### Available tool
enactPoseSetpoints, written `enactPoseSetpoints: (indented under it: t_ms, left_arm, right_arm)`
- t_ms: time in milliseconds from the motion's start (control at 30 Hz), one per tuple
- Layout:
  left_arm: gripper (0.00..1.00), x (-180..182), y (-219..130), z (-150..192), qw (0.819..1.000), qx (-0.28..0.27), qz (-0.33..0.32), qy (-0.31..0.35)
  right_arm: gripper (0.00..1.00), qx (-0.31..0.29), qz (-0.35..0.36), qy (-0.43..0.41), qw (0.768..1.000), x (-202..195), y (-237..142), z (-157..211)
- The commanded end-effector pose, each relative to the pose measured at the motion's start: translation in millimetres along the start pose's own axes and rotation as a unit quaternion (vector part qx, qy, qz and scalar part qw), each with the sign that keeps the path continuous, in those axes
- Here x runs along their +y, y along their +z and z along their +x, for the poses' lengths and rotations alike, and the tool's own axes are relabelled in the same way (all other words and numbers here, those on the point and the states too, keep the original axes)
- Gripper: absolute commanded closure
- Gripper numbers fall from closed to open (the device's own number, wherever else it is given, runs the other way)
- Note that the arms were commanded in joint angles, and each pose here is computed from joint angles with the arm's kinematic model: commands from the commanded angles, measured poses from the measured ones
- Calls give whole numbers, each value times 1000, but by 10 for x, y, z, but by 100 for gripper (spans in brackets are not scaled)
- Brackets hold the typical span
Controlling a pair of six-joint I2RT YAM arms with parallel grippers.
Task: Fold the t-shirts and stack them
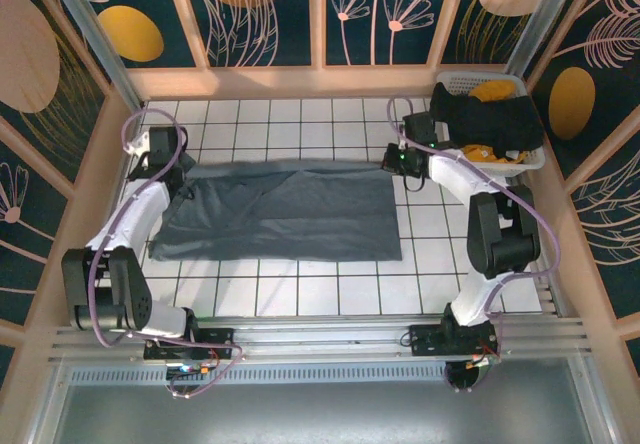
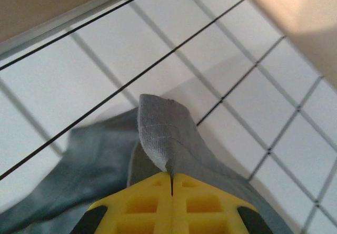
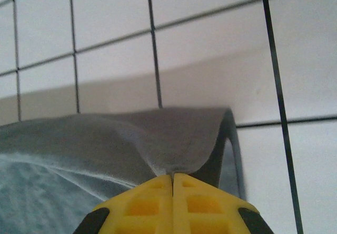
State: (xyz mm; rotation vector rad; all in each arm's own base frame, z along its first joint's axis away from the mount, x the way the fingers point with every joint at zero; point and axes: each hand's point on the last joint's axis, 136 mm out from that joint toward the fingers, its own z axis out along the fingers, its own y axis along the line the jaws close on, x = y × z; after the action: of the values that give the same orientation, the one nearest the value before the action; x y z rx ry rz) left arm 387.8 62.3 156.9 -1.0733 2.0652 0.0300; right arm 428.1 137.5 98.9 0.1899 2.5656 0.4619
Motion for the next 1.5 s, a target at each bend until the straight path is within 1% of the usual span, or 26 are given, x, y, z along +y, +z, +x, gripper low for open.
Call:
enactPoseSetpoints:
  t_ms: [0, 133, 233, 433, 567, 667, 767, 833, 933, 1167, 1367, 1467]
  left_arm:
    - [100, 499, -40, 206, 997, 0, -75, -32]
    - [100, 740, -63, 322, 993, 0, -104, -49]
    - [100, 807, -74, 316, 991, -3, -120, -52]
    - [100, 894, -179, 227, 988, -22, -140, -58]
    - [100, 914, -296, 112, 987, -46, -140, -64]
    - [100, 920, -364, 78, 987, -54, -132, -68]
    - [100, 938, -350, 152, 989, -44, -126, -66]
    - [100, 981, -295, 265, 989, -28, -130, -61]
    - [100, 1016, -259, 341, 989, -16, -137, -57]
    - [100, 1032, -329, 260, 989, -32, -138, -52]
    - [100, 1095, -257, 450, 988, 2, -147, -49]
    - [100, 1129, -271, 491, 987, 6, -148, -55]
  right_arm:
    - [100, 15, 6, 10, 1000, -72, 35, 248]
    - [100, 32, 22, 17, 999, -200, 120, 437]
    - [100, 38, 32, 22, 998, -267, 152, 496]
    - [100, 15, 44, 13, 999, -270, 35, 411]
    - [100, -2, 55, -6, 998, -257, -77, 367]
    - [100, -9, 65, -16, 998, -256, -151, 387]
    - [100, -9, 65, -25, 998, -231, -176, 449]
    - [100, 0, 65, -30, 997, -212, -148, 540]
    - [100, 5, 76, -30, 997, -236, -133, 646]
    - [100, -13, 94, -23, 995, -302, -235, 683]
    - [100, -7, 103, -20, 994, -360, -218, 756]
    - [100, -13, 107, -18, 994, -370, -245, 744]
